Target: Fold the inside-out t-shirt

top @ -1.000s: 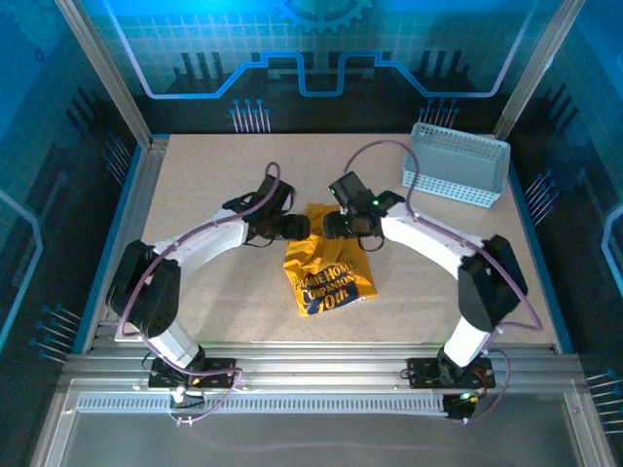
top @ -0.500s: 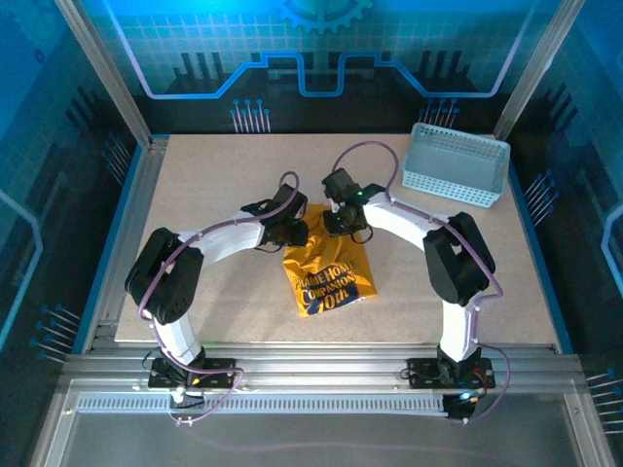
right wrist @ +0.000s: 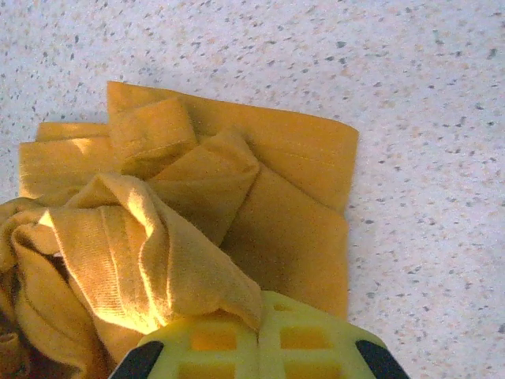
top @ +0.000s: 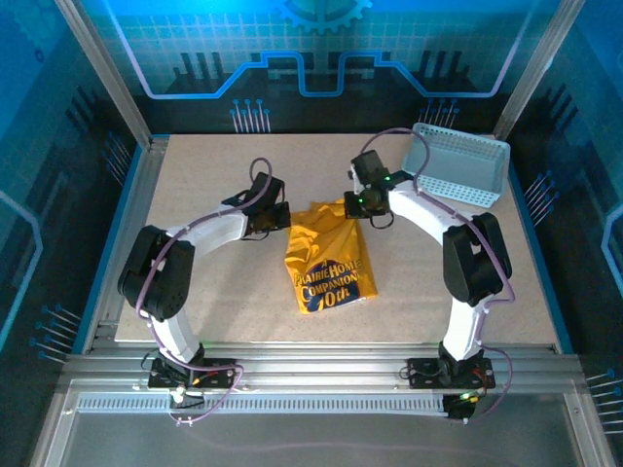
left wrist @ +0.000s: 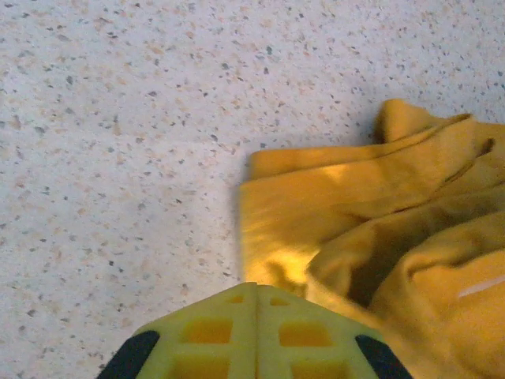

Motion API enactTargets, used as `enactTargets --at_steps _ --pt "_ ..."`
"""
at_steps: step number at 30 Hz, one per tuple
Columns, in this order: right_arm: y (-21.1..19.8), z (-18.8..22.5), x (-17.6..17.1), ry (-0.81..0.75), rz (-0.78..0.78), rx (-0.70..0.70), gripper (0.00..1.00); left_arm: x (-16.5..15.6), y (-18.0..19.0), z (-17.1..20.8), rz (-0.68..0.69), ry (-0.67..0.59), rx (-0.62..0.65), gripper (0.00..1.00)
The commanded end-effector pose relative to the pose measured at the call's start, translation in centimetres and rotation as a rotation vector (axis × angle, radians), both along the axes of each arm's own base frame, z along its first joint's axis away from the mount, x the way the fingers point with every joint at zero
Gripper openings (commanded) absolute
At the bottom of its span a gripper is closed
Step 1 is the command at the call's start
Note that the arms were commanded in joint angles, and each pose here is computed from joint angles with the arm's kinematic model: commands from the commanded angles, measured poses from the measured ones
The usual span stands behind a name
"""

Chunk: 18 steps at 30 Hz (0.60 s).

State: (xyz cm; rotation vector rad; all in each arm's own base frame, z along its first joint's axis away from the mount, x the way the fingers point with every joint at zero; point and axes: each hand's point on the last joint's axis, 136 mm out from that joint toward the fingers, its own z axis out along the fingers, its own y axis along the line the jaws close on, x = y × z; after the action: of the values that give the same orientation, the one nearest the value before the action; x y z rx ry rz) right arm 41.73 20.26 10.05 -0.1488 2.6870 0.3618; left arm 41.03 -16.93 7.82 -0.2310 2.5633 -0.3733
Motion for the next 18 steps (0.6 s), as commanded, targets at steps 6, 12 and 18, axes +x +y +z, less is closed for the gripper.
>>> enactTargets --at_steps 6,12,18 --pt "0.3 -0.1 0.1 0.011 0.025 0.037 0.38 -1.5 -4.9 3.1 -0.273 -0.092 0.113 0.55" --pt "0.3 0.0 0.2 0.006 0.034 0.006 0.42 -1.3 -7.4 2.2 -0.355 -0.090 0.203 0.68" --pt "0.2 -0.7 0.1 0.011 0.027 -0.008 0.43 0.1 -8.1 0.6 -0.345 -0.051 0.257 0.72"
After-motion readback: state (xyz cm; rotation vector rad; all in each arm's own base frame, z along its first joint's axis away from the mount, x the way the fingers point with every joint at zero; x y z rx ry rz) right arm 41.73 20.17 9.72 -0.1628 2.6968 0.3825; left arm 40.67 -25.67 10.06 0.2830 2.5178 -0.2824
